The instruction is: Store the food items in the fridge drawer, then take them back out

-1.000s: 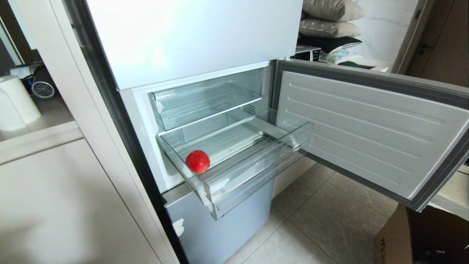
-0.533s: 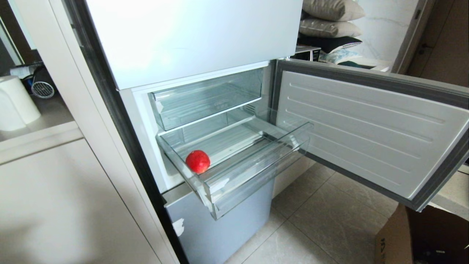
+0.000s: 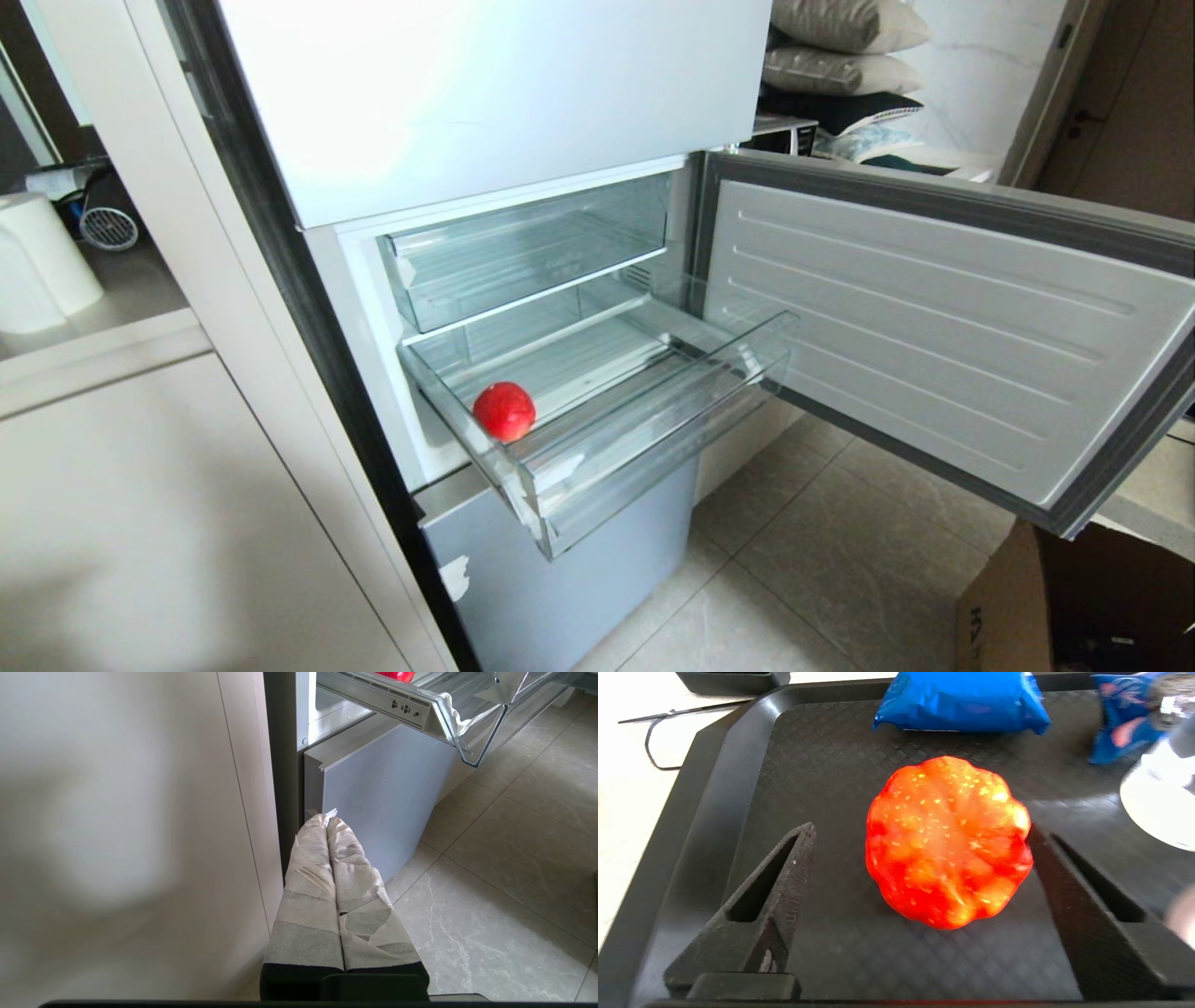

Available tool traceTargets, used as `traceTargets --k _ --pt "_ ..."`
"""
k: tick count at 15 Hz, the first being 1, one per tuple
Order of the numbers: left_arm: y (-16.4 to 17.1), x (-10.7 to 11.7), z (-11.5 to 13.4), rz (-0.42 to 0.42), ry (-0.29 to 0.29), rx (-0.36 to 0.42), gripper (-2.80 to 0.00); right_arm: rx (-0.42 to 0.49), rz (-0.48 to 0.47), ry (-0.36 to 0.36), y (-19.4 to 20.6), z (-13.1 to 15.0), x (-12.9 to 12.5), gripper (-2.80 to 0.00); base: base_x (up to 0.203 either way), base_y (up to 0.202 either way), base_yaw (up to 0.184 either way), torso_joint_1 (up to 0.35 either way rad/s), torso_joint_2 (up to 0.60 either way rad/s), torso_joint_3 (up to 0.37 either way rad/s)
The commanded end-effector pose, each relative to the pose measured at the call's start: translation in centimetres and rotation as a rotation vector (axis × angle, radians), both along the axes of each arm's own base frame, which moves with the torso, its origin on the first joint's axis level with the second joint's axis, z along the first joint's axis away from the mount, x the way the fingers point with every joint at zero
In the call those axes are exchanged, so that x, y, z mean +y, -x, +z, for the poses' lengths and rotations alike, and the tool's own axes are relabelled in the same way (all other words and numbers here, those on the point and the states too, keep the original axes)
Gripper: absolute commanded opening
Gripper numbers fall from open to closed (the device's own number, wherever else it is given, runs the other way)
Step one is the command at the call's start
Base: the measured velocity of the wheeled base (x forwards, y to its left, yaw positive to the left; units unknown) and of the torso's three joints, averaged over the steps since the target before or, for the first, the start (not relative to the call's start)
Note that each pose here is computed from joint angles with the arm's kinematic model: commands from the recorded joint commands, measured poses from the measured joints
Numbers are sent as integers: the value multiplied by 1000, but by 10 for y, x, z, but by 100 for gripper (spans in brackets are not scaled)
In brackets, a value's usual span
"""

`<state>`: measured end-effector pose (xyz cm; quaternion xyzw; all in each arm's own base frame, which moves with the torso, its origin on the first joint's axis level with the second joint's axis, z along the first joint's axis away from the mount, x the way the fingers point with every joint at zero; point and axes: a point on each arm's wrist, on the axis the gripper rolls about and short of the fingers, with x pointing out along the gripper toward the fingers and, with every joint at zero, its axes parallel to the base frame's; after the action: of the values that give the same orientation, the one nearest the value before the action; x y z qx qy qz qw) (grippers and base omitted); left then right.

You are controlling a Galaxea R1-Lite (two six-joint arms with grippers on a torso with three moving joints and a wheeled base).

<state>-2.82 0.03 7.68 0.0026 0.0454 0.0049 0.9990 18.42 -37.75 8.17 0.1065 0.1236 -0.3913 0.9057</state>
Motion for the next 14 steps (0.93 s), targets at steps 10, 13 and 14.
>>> traceTargets --k 10,13,14 --pt "0 0 0 1 0 0 -280 -2 17 14 -22 -22 -21 0 0 0 0 0 0 0" --pt "0 0 0 1 0 0 -280 -5 16 15 -22 -22 -22 0 0 0 0 0 0 0" --pt "0 0 0 1 0 0 -280 -4 16 11 -23 -25 -23 0 0 0 0 0 0 0"
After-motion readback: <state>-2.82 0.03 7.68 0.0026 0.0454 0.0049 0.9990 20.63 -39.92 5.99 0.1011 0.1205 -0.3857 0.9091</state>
